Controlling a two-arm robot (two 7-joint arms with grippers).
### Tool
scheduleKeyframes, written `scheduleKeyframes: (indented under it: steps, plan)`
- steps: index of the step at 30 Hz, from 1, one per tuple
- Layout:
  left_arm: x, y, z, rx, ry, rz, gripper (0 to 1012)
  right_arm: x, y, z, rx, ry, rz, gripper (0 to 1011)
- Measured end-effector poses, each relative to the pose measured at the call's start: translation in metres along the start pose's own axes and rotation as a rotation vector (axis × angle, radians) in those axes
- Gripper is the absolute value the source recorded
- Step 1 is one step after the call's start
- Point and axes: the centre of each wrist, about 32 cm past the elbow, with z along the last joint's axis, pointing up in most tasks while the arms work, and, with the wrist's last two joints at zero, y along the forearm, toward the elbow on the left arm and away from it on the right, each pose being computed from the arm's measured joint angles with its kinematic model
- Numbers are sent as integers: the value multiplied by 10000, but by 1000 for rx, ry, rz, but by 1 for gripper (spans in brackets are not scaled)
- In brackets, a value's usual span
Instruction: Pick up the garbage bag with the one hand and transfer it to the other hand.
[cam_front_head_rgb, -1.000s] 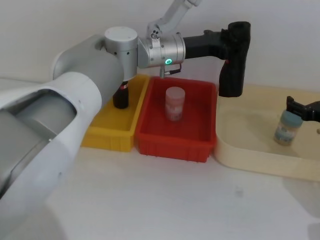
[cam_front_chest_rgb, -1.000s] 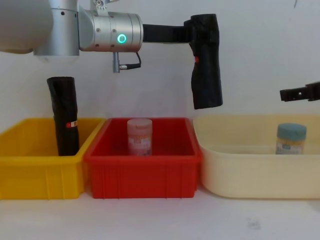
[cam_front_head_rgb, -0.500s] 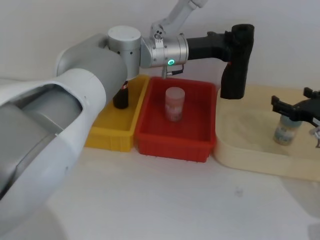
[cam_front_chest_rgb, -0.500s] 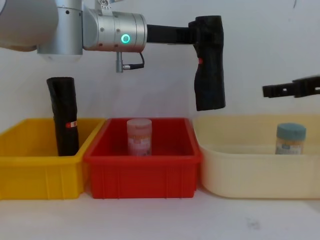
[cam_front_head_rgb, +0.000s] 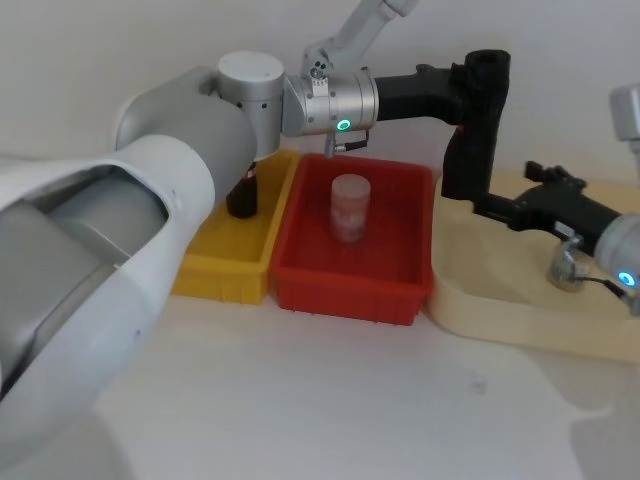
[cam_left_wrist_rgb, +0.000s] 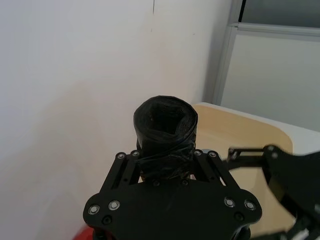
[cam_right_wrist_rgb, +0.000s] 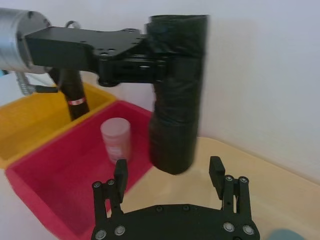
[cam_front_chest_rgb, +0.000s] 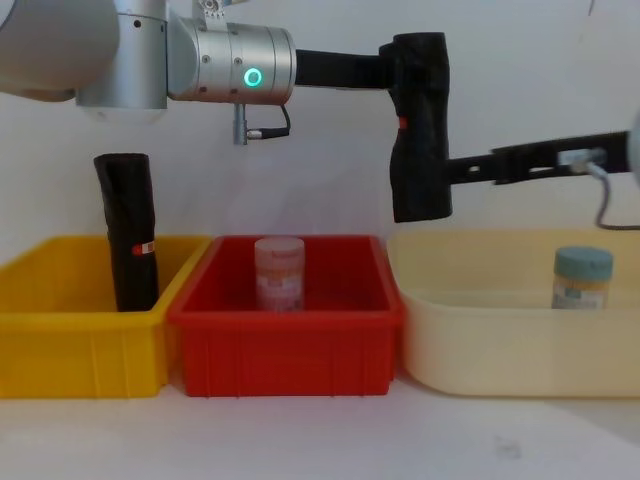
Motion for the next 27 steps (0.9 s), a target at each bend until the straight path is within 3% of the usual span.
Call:
scheduleKeyframes:
  steps: [11, 18, 27]
  plan:
    - [0, -1, 1, 1, 0, -1, 386, -54, 327, 14, -7, 24, 21, 1000]
    - [-1, -2, 1, 2, -1, -2, 386, -36, 459, 0, -15, 30, -41, 1000]
    - [-2, -5, 4, 1, -1, -2, 386, 26, 513, -13, -19, 28, -128, 1000]
